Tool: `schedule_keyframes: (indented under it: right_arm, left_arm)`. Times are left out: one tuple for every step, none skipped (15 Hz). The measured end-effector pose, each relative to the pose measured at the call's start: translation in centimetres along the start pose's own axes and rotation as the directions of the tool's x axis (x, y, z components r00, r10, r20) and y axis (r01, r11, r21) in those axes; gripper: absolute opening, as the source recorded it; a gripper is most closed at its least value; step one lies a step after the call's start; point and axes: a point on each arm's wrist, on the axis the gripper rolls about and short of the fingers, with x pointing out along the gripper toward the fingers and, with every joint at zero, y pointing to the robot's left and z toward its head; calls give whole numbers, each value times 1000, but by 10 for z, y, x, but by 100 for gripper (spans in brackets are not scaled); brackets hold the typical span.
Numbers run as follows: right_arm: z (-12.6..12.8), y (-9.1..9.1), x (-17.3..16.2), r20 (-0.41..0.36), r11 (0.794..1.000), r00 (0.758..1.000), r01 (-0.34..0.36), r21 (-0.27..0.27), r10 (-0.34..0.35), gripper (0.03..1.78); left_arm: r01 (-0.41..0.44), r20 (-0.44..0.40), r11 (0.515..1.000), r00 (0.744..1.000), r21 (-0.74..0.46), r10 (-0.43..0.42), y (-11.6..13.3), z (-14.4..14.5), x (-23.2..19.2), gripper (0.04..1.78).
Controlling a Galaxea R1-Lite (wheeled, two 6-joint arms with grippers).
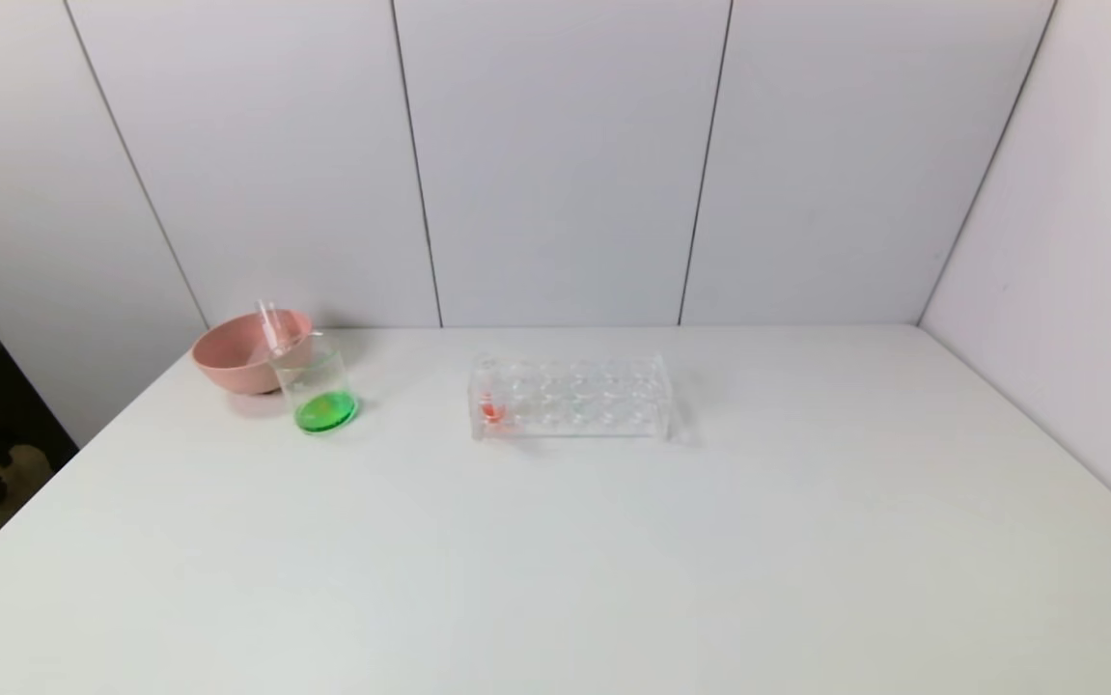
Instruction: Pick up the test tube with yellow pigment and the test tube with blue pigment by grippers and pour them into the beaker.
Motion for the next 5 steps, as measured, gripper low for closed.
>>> schedule_keyframes:
  right_arm:
    - [0, 0, 0, 0, 1000, 1000, 0, 0, 0, 171]
    - [0, 0, 0, 0, 1000, 1000, 0, 0, 0, 171]
    - [0, 0, 0, 0, 1000, 1000, 0, 1, 0, 171]
    - [0, 0, 0, 0, 1000, 1000, 0, 0, 0, 171]
    - [0, 0, 0, -1, 1000, 1000, 0, 1, 0, 171]
  left_arm:
    - [0, 0, 1000, 1000, 0, 0, 0, 0, 0, 176]
    - [0, 0, 1000, 1000, 0, 0, 0, 0, 0, 176]
    - [0, 0, 1000, 1000, 0, 0, 0, 0, 0, 176]
    - [0, 0, 1000, 1000, 0, 0, 0, 0, 0, 176]
    - [0, 0, 1000, 1000, 0, 0, 0, 0, 0, 176]
